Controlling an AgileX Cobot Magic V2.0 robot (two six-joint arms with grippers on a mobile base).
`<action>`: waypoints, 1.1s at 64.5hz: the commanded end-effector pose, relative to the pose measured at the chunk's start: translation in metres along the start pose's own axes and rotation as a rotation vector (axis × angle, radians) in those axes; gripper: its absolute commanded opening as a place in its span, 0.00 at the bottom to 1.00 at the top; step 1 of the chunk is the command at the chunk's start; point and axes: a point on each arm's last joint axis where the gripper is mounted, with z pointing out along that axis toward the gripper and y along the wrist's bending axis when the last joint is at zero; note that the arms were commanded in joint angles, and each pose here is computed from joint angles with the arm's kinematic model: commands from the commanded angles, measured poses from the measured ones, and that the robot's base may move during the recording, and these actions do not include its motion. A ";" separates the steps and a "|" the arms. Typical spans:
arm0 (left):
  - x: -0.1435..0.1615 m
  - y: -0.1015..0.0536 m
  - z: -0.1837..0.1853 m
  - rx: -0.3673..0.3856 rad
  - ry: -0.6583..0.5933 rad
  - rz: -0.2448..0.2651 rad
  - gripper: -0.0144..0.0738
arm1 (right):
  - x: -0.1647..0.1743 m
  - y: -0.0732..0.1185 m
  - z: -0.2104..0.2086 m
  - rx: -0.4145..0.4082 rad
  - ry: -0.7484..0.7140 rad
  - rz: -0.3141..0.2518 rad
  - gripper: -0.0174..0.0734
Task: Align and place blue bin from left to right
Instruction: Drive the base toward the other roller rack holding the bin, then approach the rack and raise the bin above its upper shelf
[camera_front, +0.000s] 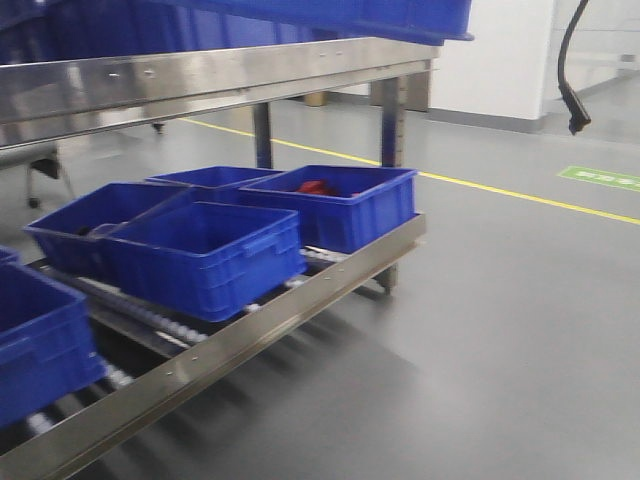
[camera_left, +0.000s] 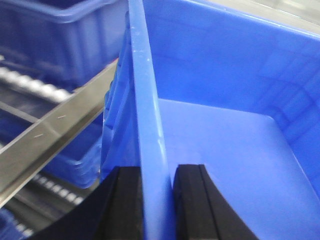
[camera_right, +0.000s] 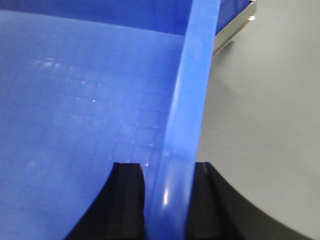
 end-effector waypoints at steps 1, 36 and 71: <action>-0.021 -0.004 -0.021 0.014 -0.166 0.020 0.04 | -0.012 0.002 -0.020 -0.017 -0.116 -0.042 0.02; -0.021 -0.004 -0.021 0.014 -0.166 0.020 0.04 | -0.012 0.002 -0.020 -0.017 -0.116 -0.042 0.02; -0.021 -0.004 -0.021 0.014 -0.166 0.020 0.04 | -0.012 0.002 -0.020 -0.017 -0.116 -0.042 0.02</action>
